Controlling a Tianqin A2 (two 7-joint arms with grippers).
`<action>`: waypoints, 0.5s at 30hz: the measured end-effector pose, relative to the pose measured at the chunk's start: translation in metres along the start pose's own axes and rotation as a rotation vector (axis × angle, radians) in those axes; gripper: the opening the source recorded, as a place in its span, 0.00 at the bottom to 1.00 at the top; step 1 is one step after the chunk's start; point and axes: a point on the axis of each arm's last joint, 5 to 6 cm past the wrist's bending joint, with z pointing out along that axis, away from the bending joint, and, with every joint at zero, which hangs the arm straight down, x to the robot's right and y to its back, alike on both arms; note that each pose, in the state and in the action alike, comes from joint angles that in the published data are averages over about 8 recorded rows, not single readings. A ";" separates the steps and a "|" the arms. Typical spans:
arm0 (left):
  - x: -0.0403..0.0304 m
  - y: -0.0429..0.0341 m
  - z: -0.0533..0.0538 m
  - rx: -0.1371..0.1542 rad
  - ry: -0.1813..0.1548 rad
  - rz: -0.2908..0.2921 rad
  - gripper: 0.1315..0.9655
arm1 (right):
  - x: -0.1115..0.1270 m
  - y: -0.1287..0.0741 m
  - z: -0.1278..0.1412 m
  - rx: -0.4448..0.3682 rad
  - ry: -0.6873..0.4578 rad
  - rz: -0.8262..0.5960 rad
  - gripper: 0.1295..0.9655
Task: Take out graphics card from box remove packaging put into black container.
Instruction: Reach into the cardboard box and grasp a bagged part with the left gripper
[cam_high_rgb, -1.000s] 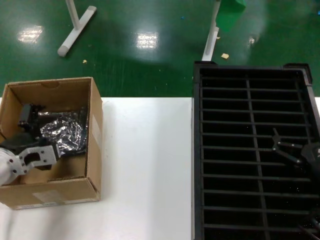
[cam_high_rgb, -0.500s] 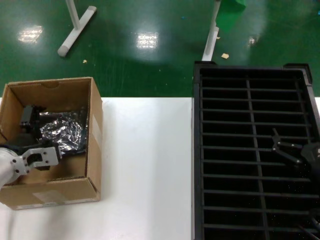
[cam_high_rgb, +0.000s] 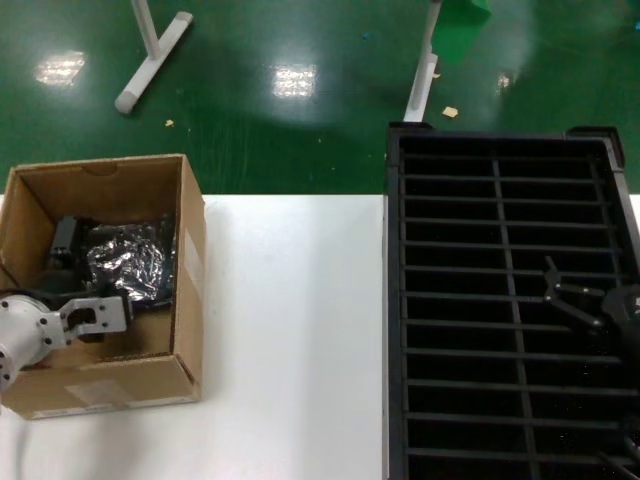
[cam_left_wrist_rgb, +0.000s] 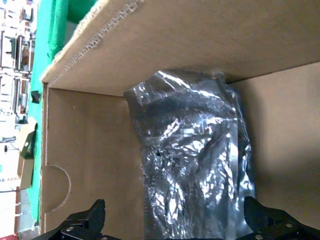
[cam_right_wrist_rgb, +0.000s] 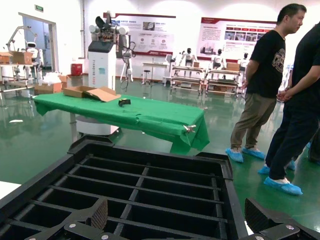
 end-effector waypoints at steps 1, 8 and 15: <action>-0.0004 -0.0004 0.000 0.000 -0.001 -0.001 1.00 | 0.000 0.000 0.000 0.000 0.000 0.000 1.00; -0.0020 -0.0008 -0.003 -0.003 -0.008 -0.002 0.99 | 0.000 0.000 0.000 0.000 0.000 0.000 1.00; -0.0018 0.0001 -0.006 -0.007 -0.010 0.013 0.94 | 0.000 0.000 0.000 0.000 0.000 0.000 1.00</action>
